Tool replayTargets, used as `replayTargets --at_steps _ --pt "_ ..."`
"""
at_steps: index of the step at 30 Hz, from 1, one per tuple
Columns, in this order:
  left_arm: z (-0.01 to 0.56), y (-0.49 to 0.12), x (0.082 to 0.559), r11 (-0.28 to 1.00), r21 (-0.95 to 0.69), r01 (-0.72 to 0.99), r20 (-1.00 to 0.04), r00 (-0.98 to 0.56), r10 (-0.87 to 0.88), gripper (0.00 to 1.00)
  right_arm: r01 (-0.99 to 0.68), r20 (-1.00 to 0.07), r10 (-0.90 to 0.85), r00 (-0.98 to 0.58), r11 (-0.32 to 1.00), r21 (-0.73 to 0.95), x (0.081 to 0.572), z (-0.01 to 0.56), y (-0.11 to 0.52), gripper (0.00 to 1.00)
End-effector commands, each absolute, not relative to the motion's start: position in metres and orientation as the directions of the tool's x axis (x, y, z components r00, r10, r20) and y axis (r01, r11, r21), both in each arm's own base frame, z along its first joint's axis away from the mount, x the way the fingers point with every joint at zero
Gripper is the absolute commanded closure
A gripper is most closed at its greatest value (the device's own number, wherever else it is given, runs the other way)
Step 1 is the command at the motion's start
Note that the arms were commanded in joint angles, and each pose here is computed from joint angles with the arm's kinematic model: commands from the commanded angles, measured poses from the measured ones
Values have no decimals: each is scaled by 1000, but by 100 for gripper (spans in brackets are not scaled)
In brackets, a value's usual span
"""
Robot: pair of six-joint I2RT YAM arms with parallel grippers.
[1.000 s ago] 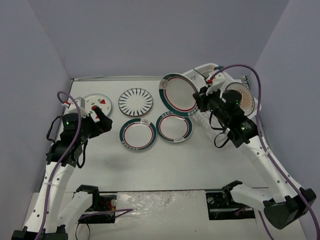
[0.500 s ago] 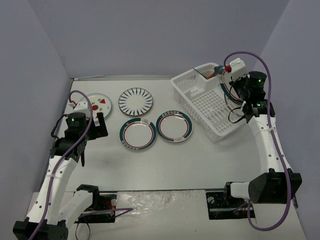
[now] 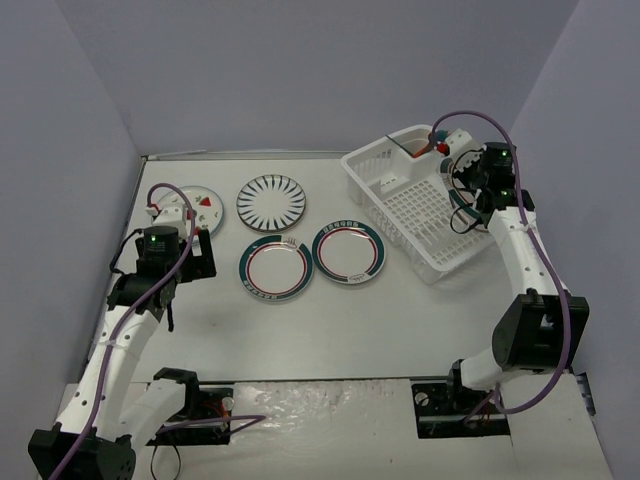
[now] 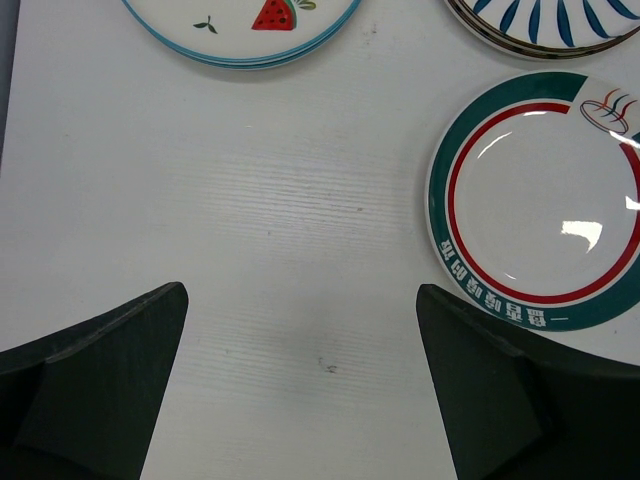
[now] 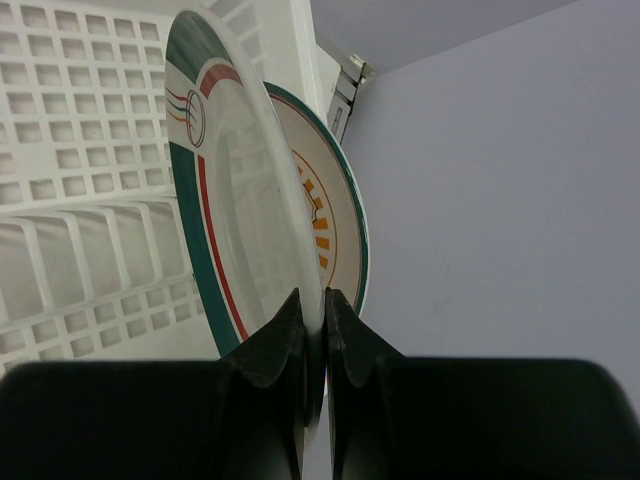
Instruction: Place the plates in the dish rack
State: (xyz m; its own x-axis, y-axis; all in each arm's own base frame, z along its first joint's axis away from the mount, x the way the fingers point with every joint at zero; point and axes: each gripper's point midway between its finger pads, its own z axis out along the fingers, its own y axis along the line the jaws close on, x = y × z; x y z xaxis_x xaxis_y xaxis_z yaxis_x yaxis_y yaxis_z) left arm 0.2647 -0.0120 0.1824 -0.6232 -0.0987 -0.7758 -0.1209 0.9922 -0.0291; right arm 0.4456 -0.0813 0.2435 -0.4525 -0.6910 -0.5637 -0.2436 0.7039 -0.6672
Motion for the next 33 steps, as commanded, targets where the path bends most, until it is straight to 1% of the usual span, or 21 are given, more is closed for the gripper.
replayTargets --at_steps 1,19,21,23,25,27,31,33 --pt "202 -10 277 992 -10 -122 -820 -567 -78 3 -107 -598 -693 -403 684 -721 462 278 -101 100" --pt "203 -10 275 993 -9 -116 -822 -564 -74 3 -149 -652 -632 -419 756 -638 474 224 -100 100" --pt "201 -10 275 993 -9 -118 -820 -567 -75 3 -153 -663 -618 -423 770 -620 476 217 -99 98" --pt "201 -12 276 994 -16 -112 -821 -566 -77 3 -152 -679 -598 -427 787 -598 478 212 -99 90" --pt "200 -14 276 994 -22 -106 -817 -570 -79 3 -143 -697 -576 -426 804 -577 478 212 -98 79" --pt "199 -14 275 994 -24 -105 -816 -573 -80 3 -130 -705 -567 -426 810 -572 478 214 -99 71" --pt "198 -15 275 994 -28 -106 -813 -575 -84 3 -89 -726 -542 -423 822 -562 473 226 -103 59" --pt "198 -16 275 994 -33 -104 -812 -577 -87 3 -62 -753 -520 -403 837 -544 470 237 -101 48"
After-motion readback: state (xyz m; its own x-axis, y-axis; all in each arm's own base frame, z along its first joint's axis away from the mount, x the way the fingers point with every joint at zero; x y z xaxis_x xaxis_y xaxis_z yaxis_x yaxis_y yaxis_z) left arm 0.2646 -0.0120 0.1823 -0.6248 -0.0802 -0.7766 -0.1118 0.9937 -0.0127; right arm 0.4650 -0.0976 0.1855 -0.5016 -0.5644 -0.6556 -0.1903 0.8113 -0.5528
